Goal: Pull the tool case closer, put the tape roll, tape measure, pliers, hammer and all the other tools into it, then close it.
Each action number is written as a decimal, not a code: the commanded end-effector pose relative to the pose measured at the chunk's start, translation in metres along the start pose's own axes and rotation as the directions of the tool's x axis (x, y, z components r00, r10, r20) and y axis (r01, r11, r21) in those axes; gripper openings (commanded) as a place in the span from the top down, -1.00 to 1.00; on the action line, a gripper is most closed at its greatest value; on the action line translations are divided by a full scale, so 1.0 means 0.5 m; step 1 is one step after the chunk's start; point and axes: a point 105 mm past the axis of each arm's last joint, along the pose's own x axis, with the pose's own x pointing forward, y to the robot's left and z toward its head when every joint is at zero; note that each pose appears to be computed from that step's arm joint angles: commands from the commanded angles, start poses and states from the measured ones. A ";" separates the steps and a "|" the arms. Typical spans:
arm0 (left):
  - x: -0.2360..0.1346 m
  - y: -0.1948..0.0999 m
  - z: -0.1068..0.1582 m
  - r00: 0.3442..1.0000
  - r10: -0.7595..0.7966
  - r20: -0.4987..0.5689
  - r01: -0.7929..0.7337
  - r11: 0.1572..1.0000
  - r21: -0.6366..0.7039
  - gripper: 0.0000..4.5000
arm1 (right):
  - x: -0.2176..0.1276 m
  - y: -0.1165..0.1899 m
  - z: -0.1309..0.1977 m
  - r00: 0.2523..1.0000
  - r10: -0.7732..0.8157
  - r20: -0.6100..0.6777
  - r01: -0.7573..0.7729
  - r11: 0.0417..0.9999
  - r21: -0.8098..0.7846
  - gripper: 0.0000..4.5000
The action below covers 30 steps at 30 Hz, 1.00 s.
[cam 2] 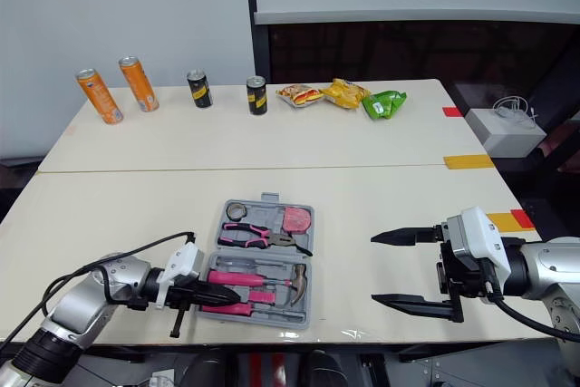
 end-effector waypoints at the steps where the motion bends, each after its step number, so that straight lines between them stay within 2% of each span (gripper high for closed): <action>1: 0.009 0.002 -0.017 0.999 0.001 -0.054 0.001 0.999 0.033 0.98 | 0.003 0.004 0.018 1.000 0.009 0.020 -0.009 0.999 -0.037 -1.00; 7: 0.014 0.003 -0.119 0.950 0.004 -0.313 -0.004 1.000 0.001 0.98 | 0.004 0.005 0.018 1.000 0.007 0.018 -0.007 0.999 -0.035 -1.00; 13: 0.011 -0.014 -0.141 0.931 -0.031 -0.363 0.024 0.999 -0.024 0.98 | 0.008 0.009 0.016 1.000 0.011 0.019 -0.011 1.000 -0.029 -1.00; 15: 0.012 -0.006 -0.126 0.948 0.006 -0.318 -0.010 1.000 -0.009 0.98 | 0.011 0.008 0.014 1.000 0.008 0.026 -0.007 1.000 -0.024 -1.00; 18: 0.009 0.009 -0.049 0.992 0.092 -0.090 -0.095 0.995 -0.022 0.98 | 0.017 0.006 0.014 0.998 -0.018 0.065 0.018 1.000 -0.004 -1.00; 20: -0.013 0.012 0.008 0.986 0.150 0.067 -0.147 0.988 -0.049 0.98 | 0.025 0.004 0.011 0.994 -0.056 0.096 0.055 0.998 0.006 -1.00; 22: -0.039 0.014 0.045 0.963 0.218 0.159 -0.204 0.974 -0.100 0.98 | 0.035 0.001 0.007 0.986 -0.102 0.131 0.098 0.995 0.031 -1.00; 25: -0.082 0.037 0.070 0.894 0.391 0.218 -0.350 0.914 -0.206 0.98 | 0.059 -0.012 -0.002 0.965 -0.206 0.164 0.206 0.978 0.017 -1.00; 28: -0.134 0.060 0.088 0.779 0.555 0.293 -0.484 0.828 -0.282 0.98 | 0.081 -0.035 -0.018 0.921 -0.340 0.192 0.336 0.940 0.054 -1.00; 30: -0.165 0.070 0.081 0.719 0.637 0.278 -0.559 0.768 -0.313 0.98 | 0.096 -0.045 -0.028 0.888 -0.403 0.221 0.390 0.915 0.099 -1.00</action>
